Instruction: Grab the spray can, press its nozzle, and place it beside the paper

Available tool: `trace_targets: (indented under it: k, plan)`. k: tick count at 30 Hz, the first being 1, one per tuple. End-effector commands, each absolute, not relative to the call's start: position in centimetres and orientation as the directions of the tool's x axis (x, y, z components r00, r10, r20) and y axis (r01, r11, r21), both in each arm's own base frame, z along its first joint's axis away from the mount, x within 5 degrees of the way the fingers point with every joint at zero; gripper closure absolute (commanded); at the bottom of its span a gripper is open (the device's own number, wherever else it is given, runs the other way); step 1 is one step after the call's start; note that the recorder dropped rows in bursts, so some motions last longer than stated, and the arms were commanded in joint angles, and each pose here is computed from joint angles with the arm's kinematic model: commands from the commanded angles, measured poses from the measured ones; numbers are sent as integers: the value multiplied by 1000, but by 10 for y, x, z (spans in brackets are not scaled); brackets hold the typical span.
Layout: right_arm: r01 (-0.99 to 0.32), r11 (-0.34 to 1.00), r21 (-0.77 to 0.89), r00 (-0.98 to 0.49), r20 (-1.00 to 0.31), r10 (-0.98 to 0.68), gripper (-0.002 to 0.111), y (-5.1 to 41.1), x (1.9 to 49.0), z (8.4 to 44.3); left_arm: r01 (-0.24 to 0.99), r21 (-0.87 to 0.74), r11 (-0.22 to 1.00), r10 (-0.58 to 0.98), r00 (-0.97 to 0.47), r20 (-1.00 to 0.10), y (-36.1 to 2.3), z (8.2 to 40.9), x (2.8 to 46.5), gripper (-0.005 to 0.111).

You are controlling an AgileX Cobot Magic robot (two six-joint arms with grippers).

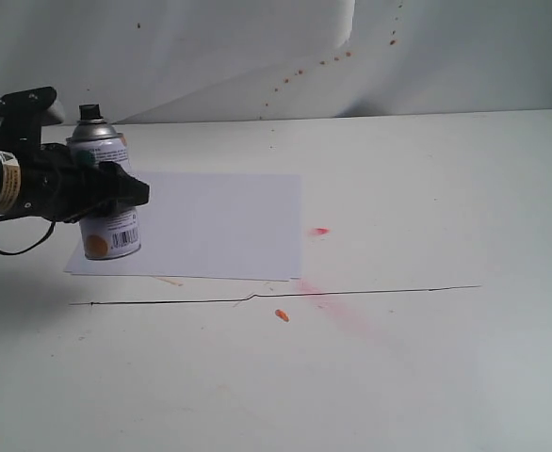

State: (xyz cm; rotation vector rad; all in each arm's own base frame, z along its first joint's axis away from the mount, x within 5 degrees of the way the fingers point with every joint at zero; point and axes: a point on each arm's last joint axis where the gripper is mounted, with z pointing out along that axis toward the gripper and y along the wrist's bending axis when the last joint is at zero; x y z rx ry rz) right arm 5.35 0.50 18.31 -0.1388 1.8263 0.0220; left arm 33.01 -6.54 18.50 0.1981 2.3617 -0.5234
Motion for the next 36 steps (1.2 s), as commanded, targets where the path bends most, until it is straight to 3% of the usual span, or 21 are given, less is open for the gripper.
trace_targets:
  k: [1, 4, 10, 19, 28, 36]
  plan:
    - [-100, 993, -59, -245, -966, -82, 108, 5, 53, 182, 238, -321, 917, -40, -745, -666, -66, 186, 328, 107]
    - [-100, 993, -59, -245, -966, -82, 108, 5, 53, 182, 250, -316, 915, -27, -745, -667, -66, 185, 327, 107]
    - [-100, 993, -59, -245, -966, -82, 108, 5, 53, 182, 447, -254, 858, 151, -691, -706, -74, 187, 322, 107]
    - [-100, 993, -59, -245, -966, -82, 108, 5, 53, 182, 575, -113, 810, 315, -590, -744, -74, 187, 322, 107]
    - [-100, 993, -59, -245, -966, -82, 108, 5, 53, 182, 756, 44, 653, 508, -395, -765, -80, 189, 318, 107]
    - [-100, 993, -59, -245, -966, -82, 108, 5, 53, 182, 758, 117, 642, 557, -357, -750, -77, 188, 321, 107]
